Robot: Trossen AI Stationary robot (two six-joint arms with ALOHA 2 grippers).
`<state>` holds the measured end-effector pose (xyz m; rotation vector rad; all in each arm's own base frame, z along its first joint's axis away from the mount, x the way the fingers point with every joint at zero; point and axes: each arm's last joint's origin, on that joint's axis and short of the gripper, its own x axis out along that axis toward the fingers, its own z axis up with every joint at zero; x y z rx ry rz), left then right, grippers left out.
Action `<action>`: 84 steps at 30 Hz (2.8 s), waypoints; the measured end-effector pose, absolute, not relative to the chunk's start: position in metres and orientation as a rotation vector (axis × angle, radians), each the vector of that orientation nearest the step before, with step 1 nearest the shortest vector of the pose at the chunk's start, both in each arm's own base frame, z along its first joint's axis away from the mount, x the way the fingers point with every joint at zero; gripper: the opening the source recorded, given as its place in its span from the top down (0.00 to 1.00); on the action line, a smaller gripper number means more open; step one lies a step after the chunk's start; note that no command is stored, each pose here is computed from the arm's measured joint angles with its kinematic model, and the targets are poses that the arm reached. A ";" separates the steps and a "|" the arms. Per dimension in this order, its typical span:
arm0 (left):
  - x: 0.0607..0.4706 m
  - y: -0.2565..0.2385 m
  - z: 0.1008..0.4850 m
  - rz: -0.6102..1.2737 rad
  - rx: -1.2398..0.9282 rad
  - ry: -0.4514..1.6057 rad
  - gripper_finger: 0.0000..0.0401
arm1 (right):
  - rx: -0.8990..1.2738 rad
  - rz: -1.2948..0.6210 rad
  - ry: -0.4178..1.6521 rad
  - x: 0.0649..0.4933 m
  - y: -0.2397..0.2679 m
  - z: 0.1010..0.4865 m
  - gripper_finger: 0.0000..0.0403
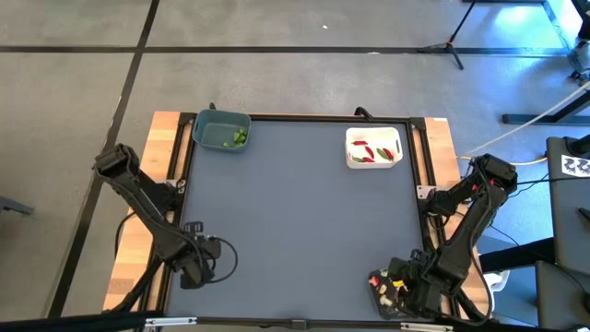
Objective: Sort produce into baskets
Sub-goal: Put the green mushroom into the black bin
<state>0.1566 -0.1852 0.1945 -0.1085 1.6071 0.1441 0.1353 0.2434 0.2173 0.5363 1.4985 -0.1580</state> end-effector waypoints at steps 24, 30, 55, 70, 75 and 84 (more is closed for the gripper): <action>0.162 -0.200 0.147 0.081 0.178 1.740 0.95 | 0.563 -0.121 1.496 0.136 0.247 0.218 0.37; 0.167 -0.192 0.168 0.115 0.106 1.638 0.94 | 0.584 -0.051 1.523 0.137 0.251 0.223 0.37; 0.263 -0.173 0.270 -0.005 -0.174 0.534 0.89 | 0.172 -0.040 0.610 0.187 0.254 0.280 0.37; 0.316 -0.172 0.276 -0.040 -0.294 0.134 0.88 | -0.078 -0.073 0.447 0.261 0.226 0.283 0.37; 0.327 -0.177 0.267 -0.105 -0.256 0.084 0.88 | -0.043 -0.086 0.354 0.281 0.222 0.287 0.37; 0.332 -0.175 0.263 -0.100 -0.227 0.069 0.88 | -0.010 0.012 0.324 0.291 0.218 0.293 0.47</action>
